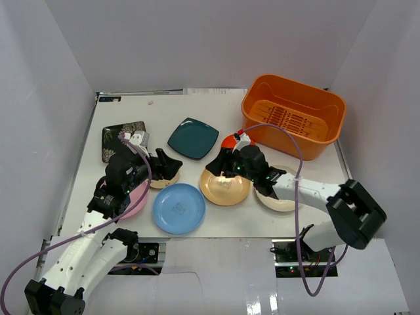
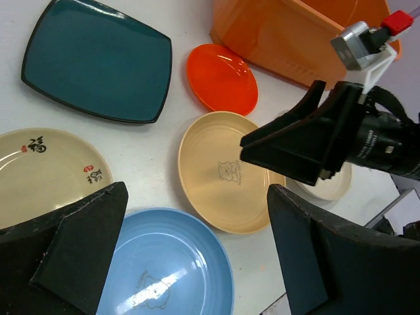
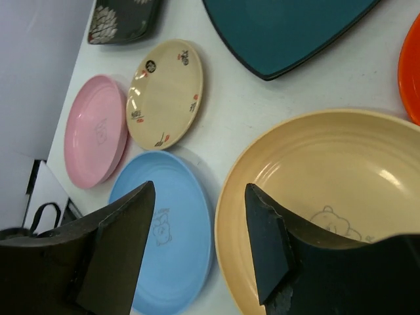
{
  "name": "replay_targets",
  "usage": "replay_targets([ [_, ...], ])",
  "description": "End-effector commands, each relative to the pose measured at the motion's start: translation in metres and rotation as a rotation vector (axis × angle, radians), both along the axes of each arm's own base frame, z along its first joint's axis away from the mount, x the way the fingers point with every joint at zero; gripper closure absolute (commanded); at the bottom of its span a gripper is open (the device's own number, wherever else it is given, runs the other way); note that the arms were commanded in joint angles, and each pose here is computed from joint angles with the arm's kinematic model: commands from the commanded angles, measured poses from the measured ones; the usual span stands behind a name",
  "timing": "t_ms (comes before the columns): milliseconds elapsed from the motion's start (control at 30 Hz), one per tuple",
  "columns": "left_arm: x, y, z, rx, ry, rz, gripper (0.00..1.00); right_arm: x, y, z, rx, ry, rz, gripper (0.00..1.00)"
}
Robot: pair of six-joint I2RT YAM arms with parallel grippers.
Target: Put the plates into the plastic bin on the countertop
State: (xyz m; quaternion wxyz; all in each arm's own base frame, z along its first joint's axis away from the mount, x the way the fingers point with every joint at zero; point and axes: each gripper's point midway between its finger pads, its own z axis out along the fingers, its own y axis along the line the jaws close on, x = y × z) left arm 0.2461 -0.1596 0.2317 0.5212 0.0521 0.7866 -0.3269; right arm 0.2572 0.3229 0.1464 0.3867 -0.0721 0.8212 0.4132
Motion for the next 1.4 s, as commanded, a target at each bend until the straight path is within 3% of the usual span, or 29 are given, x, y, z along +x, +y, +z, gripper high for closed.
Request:
replay_targets([
  [0, 0.003, 0.012, 0.017, 0.01, -0.041, 0.07, 0.02, 0.047, 0.021, 0.041, 0.163, -0.079, -0.187, 0.37],
  [167, 0.004, 0.026, 0.019, 0.025, -0.042, 0.152, 0.02, 0.084, 0.031, 0.017, 0.106, -0.08, -0.348, 0.46],
  [433, -0.001, 0.027, 0.023, 0.022, -0.053, 0.176, 0.02, 0.13, 0.027, -0.008, -0.017, -0.075, -0.556, 0.47],
  [733, -0.004, 0.033, 0.026, 0.028, -0.064, 0.229, 0.02, 0.141, 0.018, -0.06, -0.186, -0.006, -0.637, 0.47],
  [1167, -0.005, 0.031, 0.024, 0.038, -0.06, 0.228, 0.02, 0.16, 0.041, -0.103, -0.061, 0.183, -0.597, 0.48],
  [1367, -0.003, 0.031, 0.022, 0.045, -0.053, 0.235, 0.02, 0.171, 0.063, -0.112, 0.038, 0.254, -0.58, 0.53],
])
